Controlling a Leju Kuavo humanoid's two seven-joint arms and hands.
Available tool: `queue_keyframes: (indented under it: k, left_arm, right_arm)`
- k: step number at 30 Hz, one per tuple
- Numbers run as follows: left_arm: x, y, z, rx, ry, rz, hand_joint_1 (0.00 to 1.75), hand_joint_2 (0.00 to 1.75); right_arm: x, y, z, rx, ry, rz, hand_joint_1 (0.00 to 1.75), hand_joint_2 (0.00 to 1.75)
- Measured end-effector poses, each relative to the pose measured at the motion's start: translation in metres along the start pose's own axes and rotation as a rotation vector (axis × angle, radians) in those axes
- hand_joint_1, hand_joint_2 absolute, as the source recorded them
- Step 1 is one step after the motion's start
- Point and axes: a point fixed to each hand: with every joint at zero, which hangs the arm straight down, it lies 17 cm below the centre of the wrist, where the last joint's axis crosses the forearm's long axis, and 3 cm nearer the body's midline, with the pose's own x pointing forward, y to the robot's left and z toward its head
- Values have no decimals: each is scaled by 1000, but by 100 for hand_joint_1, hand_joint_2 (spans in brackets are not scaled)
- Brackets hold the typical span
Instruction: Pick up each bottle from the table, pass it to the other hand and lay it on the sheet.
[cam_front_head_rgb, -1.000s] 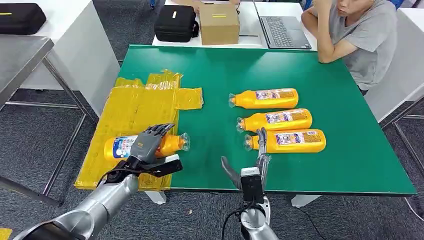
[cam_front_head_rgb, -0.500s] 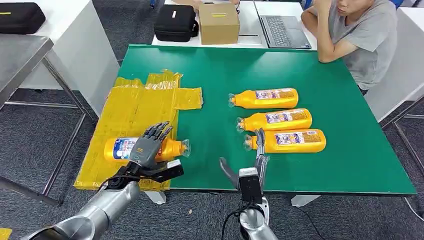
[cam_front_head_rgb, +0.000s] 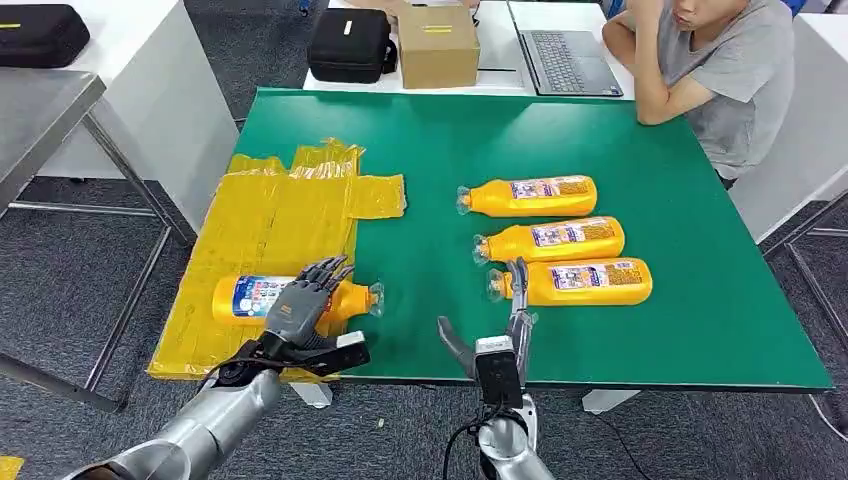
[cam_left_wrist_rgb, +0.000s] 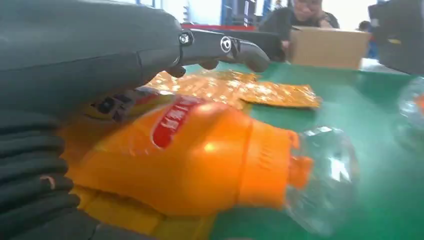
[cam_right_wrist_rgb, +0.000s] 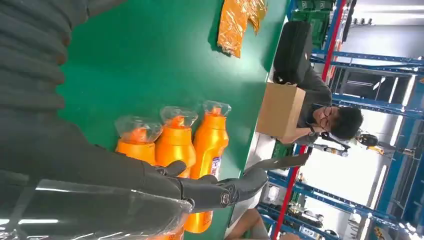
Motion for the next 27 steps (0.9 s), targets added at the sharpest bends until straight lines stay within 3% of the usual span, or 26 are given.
queue_keyframes:
  k: [10, 14, 27]
  left_arm:
    - [4, 0, -3, -18, -15, -88, 0, 0]
    - [21, 3, -4, -2, -80, -136, 0, 0]
    - [67, 46, 6, 167, -179, -169, 0, 0]
  right_arm:
    - [-3, -1, 1, -3, 6, 10, 0, 175]
    - [-4, -4, 2, -8, 7, 20, 0, 175]
    - [-8, -11, 7, -21, 14, 43, 0, 175]
